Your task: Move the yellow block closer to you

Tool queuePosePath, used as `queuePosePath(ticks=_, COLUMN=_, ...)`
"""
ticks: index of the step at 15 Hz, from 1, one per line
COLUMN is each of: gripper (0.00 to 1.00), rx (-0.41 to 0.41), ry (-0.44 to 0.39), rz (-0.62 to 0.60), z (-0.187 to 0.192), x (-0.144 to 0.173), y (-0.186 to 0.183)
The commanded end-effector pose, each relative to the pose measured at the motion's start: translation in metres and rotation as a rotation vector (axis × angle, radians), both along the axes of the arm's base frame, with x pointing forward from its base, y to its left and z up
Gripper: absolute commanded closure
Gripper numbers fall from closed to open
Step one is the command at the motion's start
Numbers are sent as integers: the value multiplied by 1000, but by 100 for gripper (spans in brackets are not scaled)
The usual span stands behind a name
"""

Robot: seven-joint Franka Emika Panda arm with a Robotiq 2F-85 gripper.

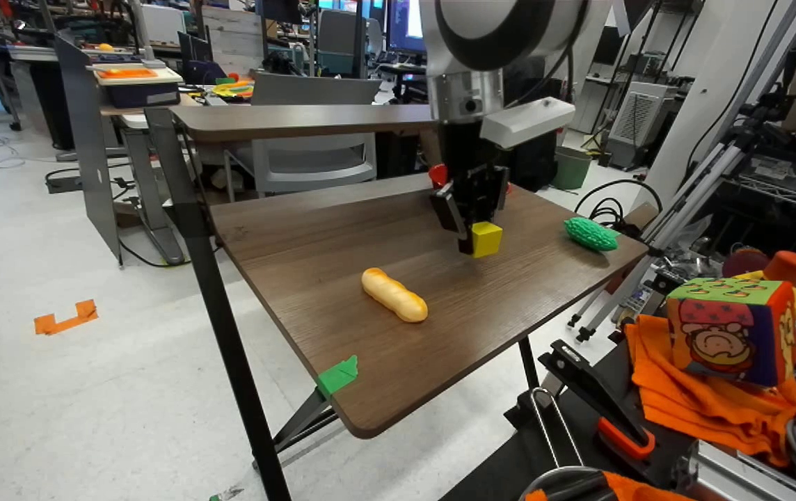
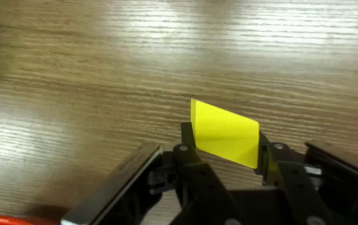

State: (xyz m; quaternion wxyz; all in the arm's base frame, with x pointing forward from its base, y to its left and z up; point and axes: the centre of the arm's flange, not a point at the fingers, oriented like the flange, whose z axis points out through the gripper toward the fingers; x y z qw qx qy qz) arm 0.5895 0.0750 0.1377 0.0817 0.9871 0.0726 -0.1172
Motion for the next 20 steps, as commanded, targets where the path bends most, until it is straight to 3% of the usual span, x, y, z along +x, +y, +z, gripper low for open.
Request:
queuePosePath(ticks=1, gripper=83, rx=6, ry=-3, rz=19, z=4, x=-41, y=-32)
queuePosePath(ticks=5, gripper=83, rx=0, ry=34, rz=28, z=0, x=-69, y=-56)
queuePosePath(ticks=11, gripper=83, rx=15, ry=0, rz=14, z=-18, x=-69, y=-66)
queuePosePath(ticks=12, gripper=33, rx=12, ry=-10, rz=9, z=-19, x=-67, y=-65)
queuePosePath(ticks=14, gripper=26, rx=-1, ry=-27, rz=31, z=-18, x=-67, y=-62)
queuePosePath(ticks=16, gripper=11, rx=2, ry=-45, rz=20, z=-4, x=-72, y=-56)
queuePosePath(ticks=18, gripper=0, rx=40, ry=-91, rz=5, z=24, x=-81, y=-48)
queuePosePath(ticks=20, gripper=0, rx=135, ry=-143, rz=-73, z=67, x=-94, y=-41)
